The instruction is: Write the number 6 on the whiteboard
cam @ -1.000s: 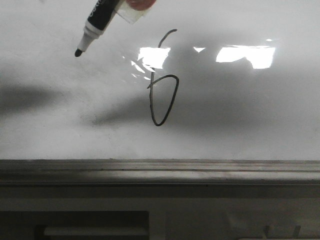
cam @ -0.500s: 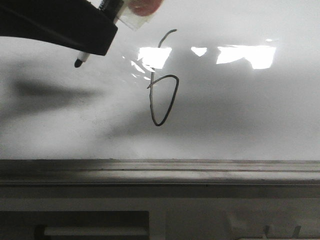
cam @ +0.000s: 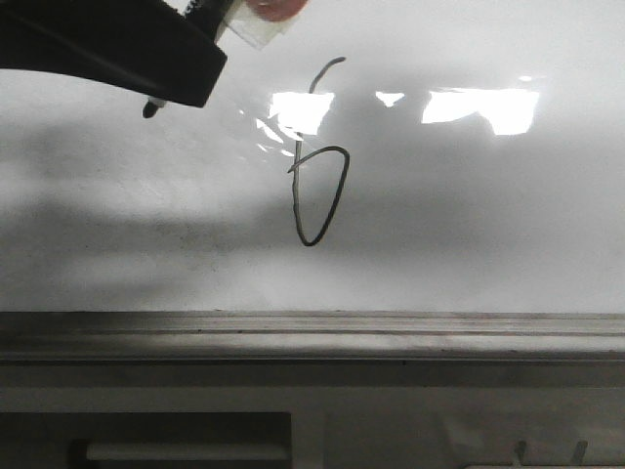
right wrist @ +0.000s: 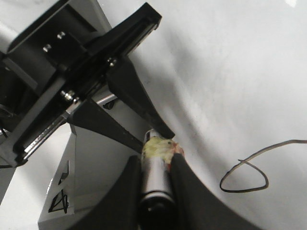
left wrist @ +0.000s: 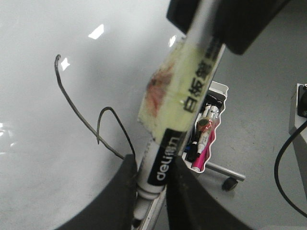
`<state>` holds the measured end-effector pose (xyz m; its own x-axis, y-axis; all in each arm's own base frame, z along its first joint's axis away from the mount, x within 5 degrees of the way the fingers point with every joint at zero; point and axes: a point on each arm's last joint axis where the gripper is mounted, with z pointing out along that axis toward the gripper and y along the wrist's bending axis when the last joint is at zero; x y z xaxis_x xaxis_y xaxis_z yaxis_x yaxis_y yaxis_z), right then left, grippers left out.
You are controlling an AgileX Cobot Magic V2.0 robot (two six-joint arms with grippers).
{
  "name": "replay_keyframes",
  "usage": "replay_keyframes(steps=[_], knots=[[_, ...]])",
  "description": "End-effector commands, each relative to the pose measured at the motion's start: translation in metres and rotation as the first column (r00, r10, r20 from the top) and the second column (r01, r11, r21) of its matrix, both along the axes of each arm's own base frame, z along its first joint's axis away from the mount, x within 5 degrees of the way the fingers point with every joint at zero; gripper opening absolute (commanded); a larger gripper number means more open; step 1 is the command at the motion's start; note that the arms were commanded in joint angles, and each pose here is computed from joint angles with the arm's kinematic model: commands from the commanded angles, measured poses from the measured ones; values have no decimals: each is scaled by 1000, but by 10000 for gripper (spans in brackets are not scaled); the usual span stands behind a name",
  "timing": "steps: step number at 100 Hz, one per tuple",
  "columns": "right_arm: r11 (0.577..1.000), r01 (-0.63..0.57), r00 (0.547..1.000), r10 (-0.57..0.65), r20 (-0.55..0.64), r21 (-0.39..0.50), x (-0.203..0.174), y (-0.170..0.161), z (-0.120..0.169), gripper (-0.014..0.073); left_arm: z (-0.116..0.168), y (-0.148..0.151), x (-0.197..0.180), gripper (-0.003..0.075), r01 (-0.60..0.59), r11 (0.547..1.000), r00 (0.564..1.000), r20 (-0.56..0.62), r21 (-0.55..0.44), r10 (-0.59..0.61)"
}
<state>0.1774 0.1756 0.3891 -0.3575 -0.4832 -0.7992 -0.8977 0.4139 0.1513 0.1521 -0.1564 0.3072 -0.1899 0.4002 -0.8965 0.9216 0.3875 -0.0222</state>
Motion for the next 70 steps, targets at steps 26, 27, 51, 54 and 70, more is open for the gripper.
replay_keyframes(steps=[26,27,51,54,70], knots=[[994,31,999,-35,40,101,-1,-5,21,501,18,0,1,-20,-52,995,999,2,-83,52],[994,34,998,-38,42,102,-1,-6,22,500,18,0,1,-20,-54,995,999,0,-86,54],[968,242,969,-244,33,59,8,-58,14,454,22,18,-6,-20,-288,938,952,-165,-190,259],[960,275,961,-277,24,58,7,-65,11,454,22,21,-6,-20,-342,915,931,-214,-216,297],[935,352,936,-353,5,49,-7,-85,-6,454,13,29,-4,-20,-529,804,821,-404,-271,403]])
